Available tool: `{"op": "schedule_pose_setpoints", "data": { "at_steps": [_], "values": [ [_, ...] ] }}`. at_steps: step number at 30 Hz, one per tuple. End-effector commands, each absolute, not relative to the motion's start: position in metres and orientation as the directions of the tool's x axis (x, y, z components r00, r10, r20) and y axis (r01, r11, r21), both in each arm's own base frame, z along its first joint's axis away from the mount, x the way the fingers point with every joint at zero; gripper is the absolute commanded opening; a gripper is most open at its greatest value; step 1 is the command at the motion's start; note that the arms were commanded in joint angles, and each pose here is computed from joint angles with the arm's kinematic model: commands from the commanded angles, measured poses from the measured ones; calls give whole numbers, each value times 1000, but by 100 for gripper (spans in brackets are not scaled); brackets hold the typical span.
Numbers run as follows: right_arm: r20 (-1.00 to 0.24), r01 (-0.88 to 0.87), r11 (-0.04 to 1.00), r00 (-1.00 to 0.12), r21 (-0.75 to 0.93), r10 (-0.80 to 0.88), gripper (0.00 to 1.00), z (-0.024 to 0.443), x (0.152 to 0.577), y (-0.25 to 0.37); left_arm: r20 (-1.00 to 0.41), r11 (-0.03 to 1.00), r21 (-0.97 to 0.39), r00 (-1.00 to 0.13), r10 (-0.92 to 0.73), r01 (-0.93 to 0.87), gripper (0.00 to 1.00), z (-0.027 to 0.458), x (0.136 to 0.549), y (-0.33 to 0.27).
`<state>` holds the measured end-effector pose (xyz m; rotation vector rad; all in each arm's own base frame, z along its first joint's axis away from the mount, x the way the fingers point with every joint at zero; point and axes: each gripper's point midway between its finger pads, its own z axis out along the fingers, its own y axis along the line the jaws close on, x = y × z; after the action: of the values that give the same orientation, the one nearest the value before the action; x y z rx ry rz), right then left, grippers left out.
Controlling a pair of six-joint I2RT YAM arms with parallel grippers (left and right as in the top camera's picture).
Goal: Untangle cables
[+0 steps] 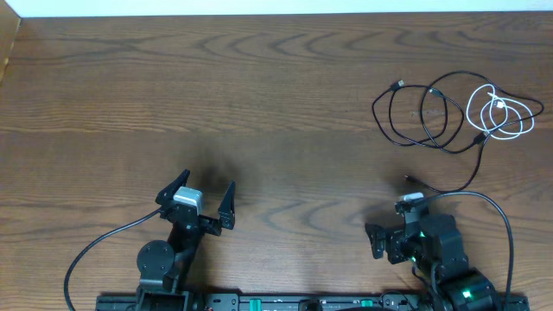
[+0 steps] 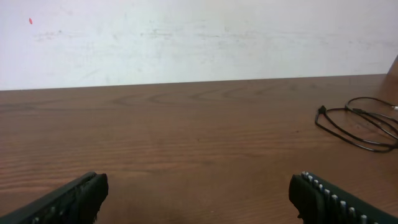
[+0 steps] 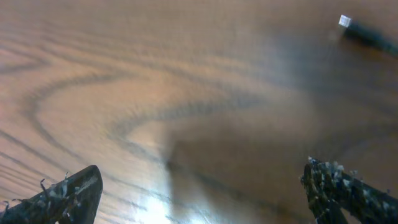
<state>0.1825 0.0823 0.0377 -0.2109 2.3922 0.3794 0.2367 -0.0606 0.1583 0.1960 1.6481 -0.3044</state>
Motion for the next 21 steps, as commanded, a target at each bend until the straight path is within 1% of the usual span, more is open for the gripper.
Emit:
{"op": "schedule_pose_setpoints", "data": {
  "at_steps": [1,7,13,17,21],
  "values": [
    [-714,-245,944,-700,221,-14,99,50,189,80,-988,945,-94,-150,-48,313,98,143,235,-63],
    [-807,-231,946,-588,228,51,99,79,200,73,-988,945,-94,-150,-48,313,98,143,235,-63],
    [-893,-174,958,-430,228,135,99,113,209,53,-988,945,-94,-150,-49,312,98,143,235,-63],
    [-892,-123,966,-424,228,156,99,113,212,42,-988,945,-94,-150,-48,313,98,143,235,-63],
    [-892,-124,966,-423,228,157,99,113,212,42,-988,945,-94,-150,-48,313,98,143,235,-63]
  ]
}}
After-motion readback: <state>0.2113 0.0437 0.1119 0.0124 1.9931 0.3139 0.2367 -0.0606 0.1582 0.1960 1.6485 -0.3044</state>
